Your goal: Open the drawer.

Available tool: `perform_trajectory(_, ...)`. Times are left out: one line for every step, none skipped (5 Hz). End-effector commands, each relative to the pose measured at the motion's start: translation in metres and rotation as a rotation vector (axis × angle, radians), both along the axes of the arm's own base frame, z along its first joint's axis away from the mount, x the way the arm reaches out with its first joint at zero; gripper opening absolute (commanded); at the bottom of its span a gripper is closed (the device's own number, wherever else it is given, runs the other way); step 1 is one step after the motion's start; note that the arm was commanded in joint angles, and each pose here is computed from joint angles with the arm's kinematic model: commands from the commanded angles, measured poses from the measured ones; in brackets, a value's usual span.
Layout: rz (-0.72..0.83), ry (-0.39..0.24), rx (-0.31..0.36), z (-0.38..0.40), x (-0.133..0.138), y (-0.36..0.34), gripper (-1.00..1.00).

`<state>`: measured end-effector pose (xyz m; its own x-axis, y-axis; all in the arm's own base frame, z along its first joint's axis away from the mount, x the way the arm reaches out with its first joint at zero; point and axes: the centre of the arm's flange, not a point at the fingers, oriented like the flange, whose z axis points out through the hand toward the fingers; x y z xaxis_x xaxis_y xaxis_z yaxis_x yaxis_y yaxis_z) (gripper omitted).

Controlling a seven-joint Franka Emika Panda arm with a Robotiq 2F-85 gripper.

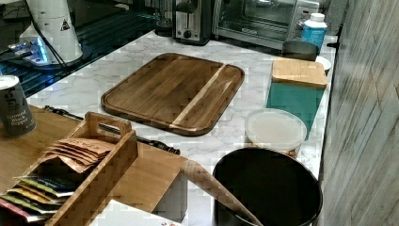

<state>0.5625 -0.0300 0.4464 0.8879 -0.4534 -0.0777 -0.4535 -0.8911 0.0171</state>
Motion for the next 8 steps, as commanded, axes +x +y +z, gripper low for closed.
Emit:
perform_trajectory(0.27,-0.104,-0.009,-0.004,-0.052,-0.117,1.0)
perform_trajectory(0.304,-0.102,-0.026,-0.013,-0.054,-0.143,1.0)
perform_trajectory(0.32,-0.137,-0.063,-0.026,-0.056,-0.165,1.0)
perform_trajectory(0.355,-0.124,-0.107,-0.037,-0.053,-0.179,1.0)
perform_trajectory(0.404,-0.138,-0.125,-0.049,-0.052,-0.197,1.0)
perform_trajectory(0.484,-0.148,-0.143,-0.062,-0.052,-0.217,1.0)
perform_trajectory(0.534,-0.121,-0.146,-0.072,-0.048,-0.235,1.0)
perform_trajectory(0.522,-0.133,-0.207,-0.08,-0.054,-0.243,1.0)
